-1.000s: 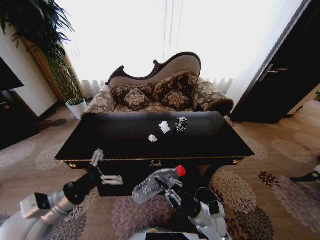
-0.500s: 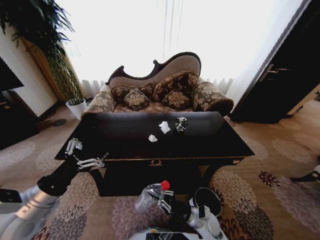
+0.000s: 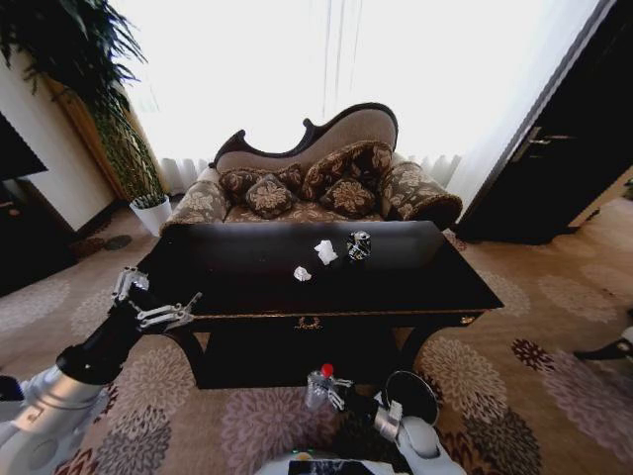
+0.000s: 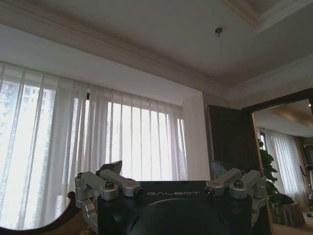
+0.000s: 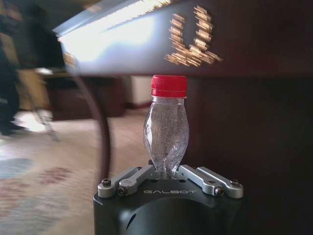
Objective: Move to the front of the table and place the trash on the table into the trash bin.
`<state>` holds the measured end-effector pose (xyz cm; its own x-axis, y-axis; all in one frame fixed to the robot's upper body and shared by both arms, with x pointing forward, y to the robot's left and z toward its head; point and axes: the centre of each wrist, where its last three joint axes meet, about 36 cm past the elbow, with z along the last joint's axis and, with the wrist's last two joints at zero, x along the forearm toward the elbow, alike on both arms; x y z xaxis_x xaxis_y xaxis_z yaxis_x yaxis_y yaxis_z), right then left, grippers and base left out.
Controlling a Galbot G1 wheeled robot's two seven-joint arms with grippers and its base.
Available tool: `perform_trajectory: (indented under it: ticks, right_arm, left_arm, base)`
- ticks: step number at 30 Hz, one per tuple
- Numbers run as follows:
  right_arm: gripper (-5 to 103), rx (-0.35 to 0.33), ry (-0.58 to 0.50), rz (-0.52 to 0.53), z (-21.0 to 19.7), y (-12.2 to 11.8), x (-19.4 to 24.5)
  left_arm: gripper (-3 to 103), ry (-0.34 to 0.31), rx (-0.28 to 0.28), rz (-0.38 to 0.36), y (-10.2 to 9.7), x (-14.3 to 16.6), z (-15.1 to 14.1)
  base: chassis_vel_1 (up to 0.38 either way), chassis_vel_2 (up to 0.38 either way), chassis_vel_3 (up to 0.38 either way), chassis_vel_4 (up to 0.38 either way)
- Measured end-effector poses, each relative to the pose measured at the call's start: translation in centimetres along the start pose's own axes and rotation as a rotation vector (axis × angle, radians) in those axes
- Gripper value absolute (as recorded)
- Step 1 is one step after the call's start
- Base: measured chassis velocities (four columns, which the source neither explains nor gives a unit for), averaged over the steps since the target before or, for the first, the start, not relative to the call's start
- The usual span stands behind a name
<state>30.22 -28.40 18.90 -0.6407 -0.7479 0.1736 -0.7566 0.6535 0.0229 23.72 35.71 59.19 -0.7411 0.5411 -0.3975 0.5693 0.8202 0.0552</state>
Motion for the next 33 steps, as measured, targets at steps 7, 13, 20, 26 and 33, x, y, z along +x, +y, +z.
perform_trajectory:
  ticks: [7,13,20,26,33]
  right_arm:
    - [3,0.006,0.122,0.178,1.6,-0.8,1.0]
    - [2,0.016,0.272,0.434,2.8,-2.0,2.0]
    - [1,-0.002,0.374,0.598,3.8,-3.8,3.1]
    - [1,-0.058,0.444,0.696,5.6,-4.8,4.3]
    - [1,-0.125,0.469,0.778,6.9,-6.3,5.6]
  left_arm:
    - [100,-0.015,-0.002,0.013,0.2,-0.4,-0.1]
    - [100,-0.019,-0.001,0.015,0.2,-0.5,-0.1]
    - [100,-0.014,-0.006,0.017,0.3,-0.4,-0.4]
    - [100,-0.014,-0.005,0.019,0.4,-0.5,-0.3]
    - [100,-0.001,0.006,0.036,0.8,-0.9,0.2]
  base:
    - [0.000,0.000,0.000,0.000]
    - [0.000,0.000,0.000,0.000]
    - [0.000,0.000,0.000,0.000]
    - [0.000,0.000,0.000,0.000]
    - [0.000,0.000,0.000,0.000]
